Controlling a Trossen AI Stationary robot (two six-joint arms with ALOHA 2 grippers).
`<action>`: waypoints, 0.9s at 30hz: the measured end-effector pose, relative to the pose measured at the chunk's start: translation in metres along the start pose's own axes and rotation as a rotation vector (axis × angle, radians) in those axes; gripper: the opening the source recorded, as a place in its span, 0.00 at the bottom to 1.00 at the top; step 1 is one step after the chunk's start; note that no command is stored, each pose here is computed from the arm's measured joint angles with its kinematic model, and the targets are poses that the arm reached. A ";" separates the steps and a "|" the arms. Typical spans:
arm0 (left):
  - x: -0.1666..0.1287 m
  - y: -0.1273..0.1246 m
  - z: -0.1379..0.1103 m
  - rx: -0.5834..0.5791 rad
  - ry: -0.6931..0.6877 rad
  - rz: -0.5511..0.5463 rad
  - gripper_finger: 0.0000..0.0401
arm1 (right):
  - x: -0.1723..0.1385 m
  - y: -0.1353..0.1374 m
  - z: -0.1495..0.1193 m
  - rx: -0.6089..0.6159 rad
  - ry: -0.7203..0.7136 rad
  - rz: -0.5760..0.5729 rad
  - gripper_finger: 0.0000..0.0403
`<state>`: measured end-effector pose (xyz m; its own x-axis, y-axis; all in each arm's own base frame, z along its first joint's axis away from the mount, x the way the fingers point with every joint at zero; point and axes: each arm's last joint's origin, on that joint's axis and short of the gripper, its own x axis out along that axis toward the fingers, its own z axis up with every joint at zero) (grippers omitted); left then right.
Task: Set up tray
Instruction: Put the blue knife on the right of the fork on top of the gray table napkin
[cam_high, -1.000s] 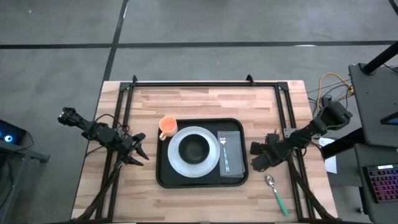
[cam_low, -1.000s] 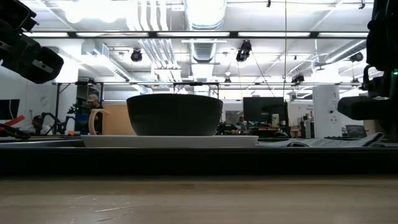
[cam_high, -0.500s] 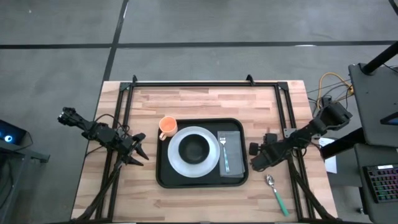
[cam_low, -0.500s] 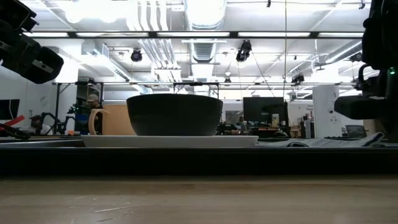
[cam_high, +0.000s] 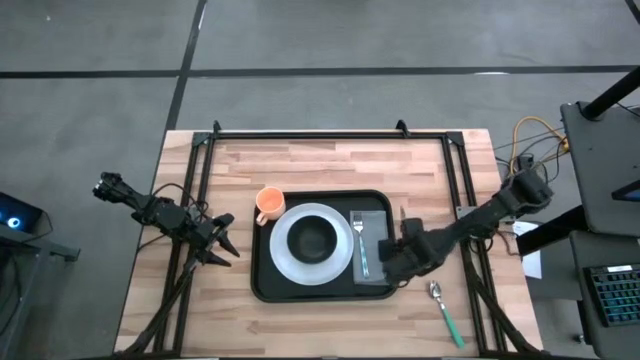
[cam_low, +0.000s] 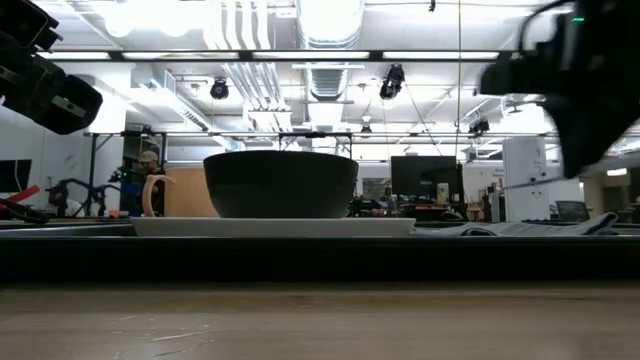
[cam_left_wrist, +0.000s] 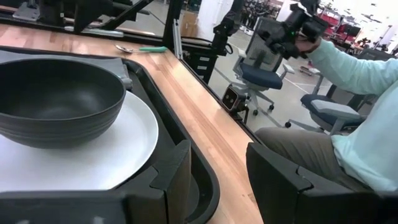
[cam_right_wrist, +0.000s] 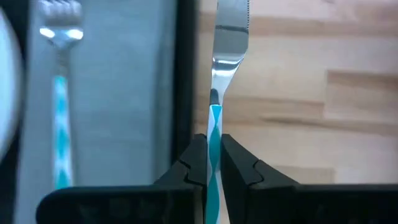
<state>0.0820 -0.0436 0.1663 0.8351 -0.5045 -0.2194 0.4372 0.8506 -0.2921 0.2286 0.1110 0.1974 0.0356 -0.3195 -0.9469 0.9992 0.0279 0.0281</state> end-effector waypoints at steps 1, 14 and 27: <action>0.000 0.000 0.000 0.000 0.000 0.000 0.34 | 0.000 0.007 0.000 -0.013 -0.009 -0.005 0.03; 0.000 0.000 0.000 -0.003 -0.003 0.000 0.34 | 0.033 0.077 0.008 -0.096 -0.058 -0.020 0.03; 0.000 0.000 0.000 -0.003 -0.005 0.000 0.34 | 0.053 0.093 0.000 -0.086 -0.045 -0.010 0.03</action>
<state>0.0821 -0.0436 0.1666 0.8365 -0.5041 -0.2149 0.4364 0.8500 -0.2951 0.3231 0.0971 0.1496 0.0287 -0.3623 -0.9316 0.9944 0.1056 -0.0104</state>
